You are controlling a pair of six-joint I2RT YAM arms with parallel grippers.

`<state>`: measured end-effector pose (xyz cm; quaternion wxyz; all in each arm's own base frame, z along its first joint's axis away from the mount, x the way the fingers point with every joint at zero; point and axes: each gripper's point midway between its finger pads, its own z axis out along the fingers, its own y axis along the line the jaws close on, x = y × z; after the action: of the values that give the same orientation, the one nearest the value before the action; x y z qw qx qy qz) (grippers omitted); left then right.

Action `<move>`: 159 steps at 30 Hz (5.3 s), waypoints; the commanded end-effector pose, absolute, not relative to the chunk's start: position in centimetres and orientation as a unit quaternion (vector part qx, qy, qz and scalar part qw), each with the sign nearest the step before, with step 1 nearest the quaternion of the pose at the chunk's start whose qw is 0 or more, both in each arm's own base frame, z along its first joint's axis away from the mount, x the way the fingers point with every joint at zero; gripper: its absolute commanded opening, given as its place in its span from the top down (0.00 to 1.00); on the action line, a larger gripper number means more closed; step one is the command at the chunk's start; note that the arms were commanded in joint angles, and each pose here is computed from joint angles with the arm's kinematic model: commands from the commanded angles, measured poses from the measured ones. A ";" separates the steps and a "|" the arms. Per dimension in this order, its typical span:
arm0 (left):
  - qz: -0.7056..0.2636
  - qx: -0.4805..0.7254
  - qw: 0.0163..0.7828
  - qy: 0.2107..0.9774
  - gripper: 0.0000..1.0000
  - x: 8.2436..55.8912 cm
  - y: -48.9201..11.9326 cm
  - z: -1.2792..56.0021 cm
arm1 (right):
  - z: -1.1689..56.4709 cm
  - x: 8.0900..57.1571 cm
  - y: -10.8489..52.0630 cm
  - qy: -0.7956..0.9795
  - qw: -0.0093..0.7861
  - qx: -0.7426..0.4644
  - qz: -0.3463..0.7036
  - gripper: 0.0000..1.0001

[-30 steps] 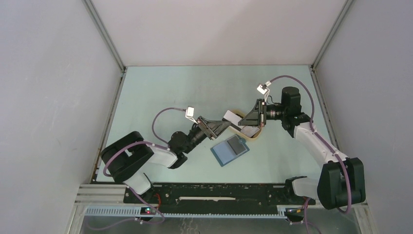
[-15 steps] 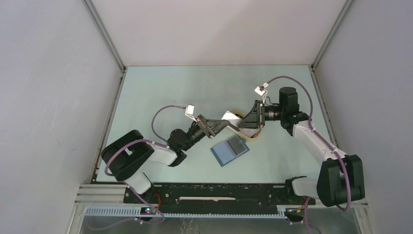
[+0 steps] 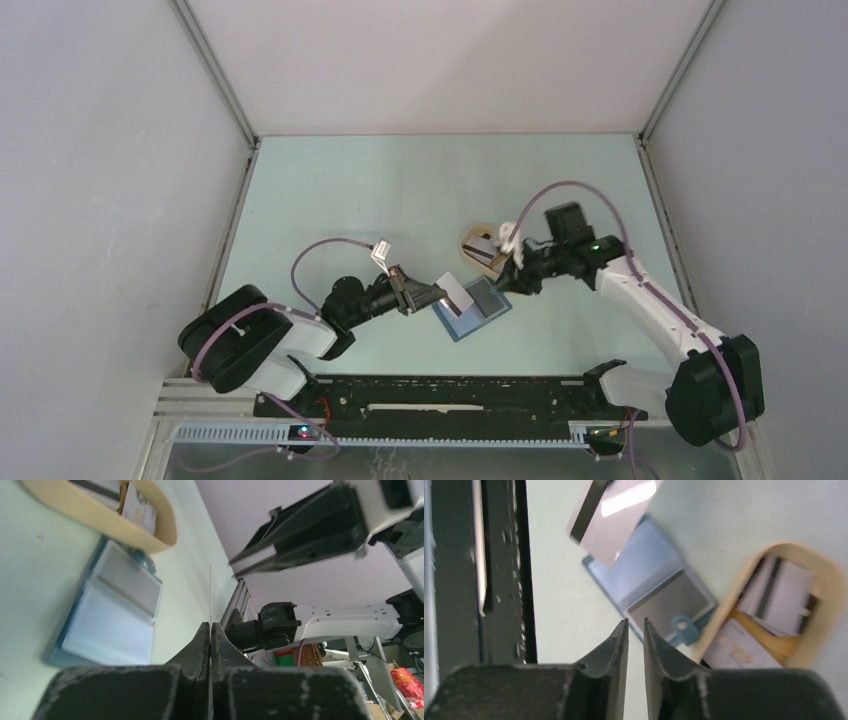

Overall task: Put the credit cards into the card holder
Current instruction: Insert the credit card into the card holder.

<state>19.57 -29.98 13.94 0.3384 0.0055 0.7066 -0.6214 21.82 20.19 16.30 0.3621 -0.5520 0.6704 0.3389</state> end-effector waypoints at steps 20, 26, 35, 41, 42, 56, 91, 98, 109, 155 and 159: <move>-0.546 0.020 0.286 0.787 1.00 19.7 -30.2 9.3 | 3.2 24.0 16.3 0.699 0.213 -0.680 0.061 0.91; -0.532 0.002 0.300 0.792 1.00 21.0 -30.1 8.7 | 1.9 23.1 16.6 0.701 0.185 -0.684 0.073 0.91; -0.541 -0.032 0.315 0.779 1.00 21.6 -29.7 8.5 | 0.8 20.3 18.4 0.681 0.144 -0.708 0.115 0.91; -0.531 -0.052 0.336 0.776 1.00 22.3 -28.7 8.4 | 1.1 18.4 20.1 0.665 0.132 -0.721 0.145 0.91; -0.528 -0.055 0.338 0.777 1.00 22.4 -28.5 8.3 | 1.2 18.2 20.3 0.663 0.132 -0.722 0.147 0.91; -0.500 -0.071 0.318 0.803 1.00 23.0 -28.2 6.5 | 2.2 19.3 20.3 0.679 0.152 -0.704 0.143 0.89; -0.497 -0.050 0.295 0.814 1.00 22.5 -28.9 6.2 | 1.9 19.3 20.1 0.682 0.147 -0.704 0.138 0.90; -0.495 -0.049 0.286 0.819 1.00 22.7 -29.3 5.8 | 1.8 19.3 20.1 0.681 0.145 -0.704 0.138 0.90; -0.507 -0.049 0.300 0.807 1.00 22.5 -29.0 6.8 | 1.8 19.3 20.1 0.681 0.146 -0.704 0.138 0.90; -0.517 -0.028 0.268 0.812 1.00 21.9 -29.7 6.7 | 1.7 19.3 20.0 0.683 0.142 -0.704 0.138 0.90; -0.507 -0.020 0.253 0.824 1.00 22.0 -30.0 6.0 | 1.7 19.2 20.0 0.682 0.141 -0.704 0.138 0.90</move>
<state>21.56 -29.35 5.54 0.2531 -0.0458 0.8215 -0.5089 19.20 19.57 1.42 0.1429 -0.7091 0.6783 0.1293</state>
